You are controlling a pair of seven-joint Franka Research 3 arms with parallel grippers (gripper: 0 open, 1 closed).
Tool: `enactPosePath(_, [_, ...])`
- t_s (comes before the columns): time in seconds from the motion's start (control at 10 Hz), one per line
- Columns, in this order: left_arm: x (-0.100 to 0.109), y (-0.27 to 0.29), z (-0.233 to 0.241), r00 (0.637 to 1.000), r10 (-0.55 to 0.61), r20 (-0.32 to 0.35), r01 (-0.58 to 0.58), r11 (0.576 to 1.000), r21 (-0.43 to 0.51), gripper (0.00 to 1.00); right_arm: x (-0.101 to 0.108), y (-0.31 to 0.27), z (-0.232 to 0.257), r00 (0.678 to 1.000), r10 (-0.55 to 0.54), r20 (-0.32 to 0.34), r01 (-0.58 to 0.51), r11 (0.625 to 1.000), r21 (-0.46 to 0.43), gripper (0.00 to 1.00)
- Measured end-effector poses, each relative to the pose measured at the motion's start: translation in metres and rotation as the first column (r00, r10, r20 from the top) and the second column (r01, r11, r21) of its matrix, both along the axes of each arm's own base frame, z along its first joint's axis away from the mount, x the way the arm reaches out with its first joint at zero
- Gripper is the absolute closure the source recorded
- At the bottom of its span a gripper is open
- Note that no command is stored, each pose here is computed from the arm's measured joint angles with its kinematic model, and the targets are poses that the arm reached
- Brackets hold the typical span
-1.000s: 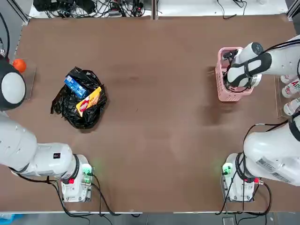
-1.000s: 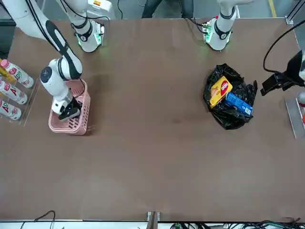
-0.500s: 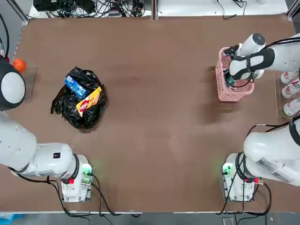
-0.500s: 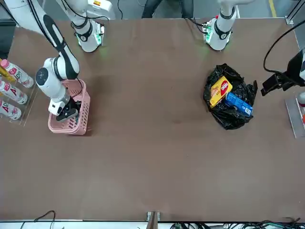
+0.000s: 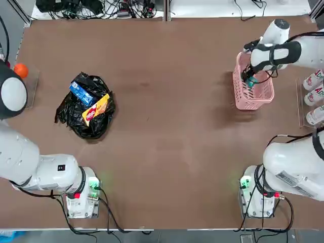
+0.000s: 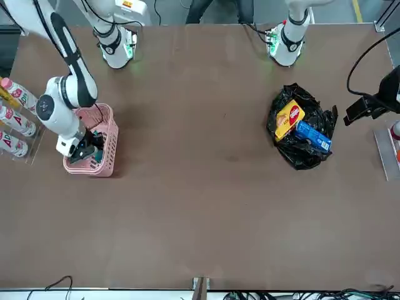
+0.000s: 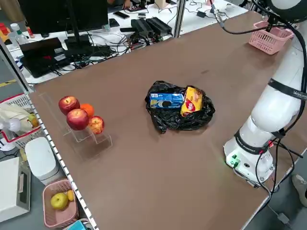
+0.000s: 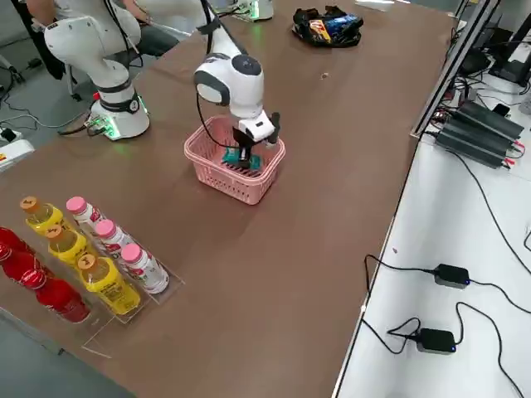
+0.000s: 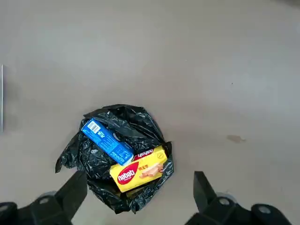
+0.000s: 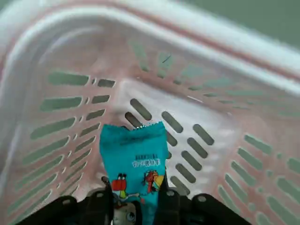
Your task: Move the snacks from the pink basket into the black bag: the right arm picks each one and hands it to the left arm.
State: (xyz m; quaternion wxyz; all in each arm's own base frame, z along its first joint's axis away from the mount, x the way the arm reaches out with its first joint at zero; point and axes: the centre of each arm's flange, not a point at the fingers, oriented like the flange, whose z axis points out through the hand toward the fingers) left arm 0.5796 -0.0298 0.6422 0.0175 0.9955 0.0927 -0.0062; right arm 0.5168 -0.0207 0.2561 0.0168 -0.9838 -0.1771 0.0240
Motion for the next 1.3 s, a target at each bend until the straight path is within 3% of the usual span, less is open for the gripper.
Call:
enactPosePath(0.4, [0.001,0.000,-0.002,1.000,0.001,-0.003,-0.001,1.000,-0.004,0.00,0.038,0.006,0.062,0.997,-0.013,-0.082,0.015,1.000,0.022,0.65])
enactPosePath(1.0, [0.011,0.009,-0.022,0.998,0.035,-0.043,-0.037,0.998,-0.060,0.00,0.059,0.018,0.132,0.985,-0.010,-0.172,0.020,0.998,0.061,0.65])
enactPosePath(1.3, [0.025,0.008,-0.055,0.994,0.050,-0.102,-0.058,0.995,-0.075,0.00,0.064,0.038,0.159,0.975,-0.086,-0.206,0.104,0.992,0.078,0.65])
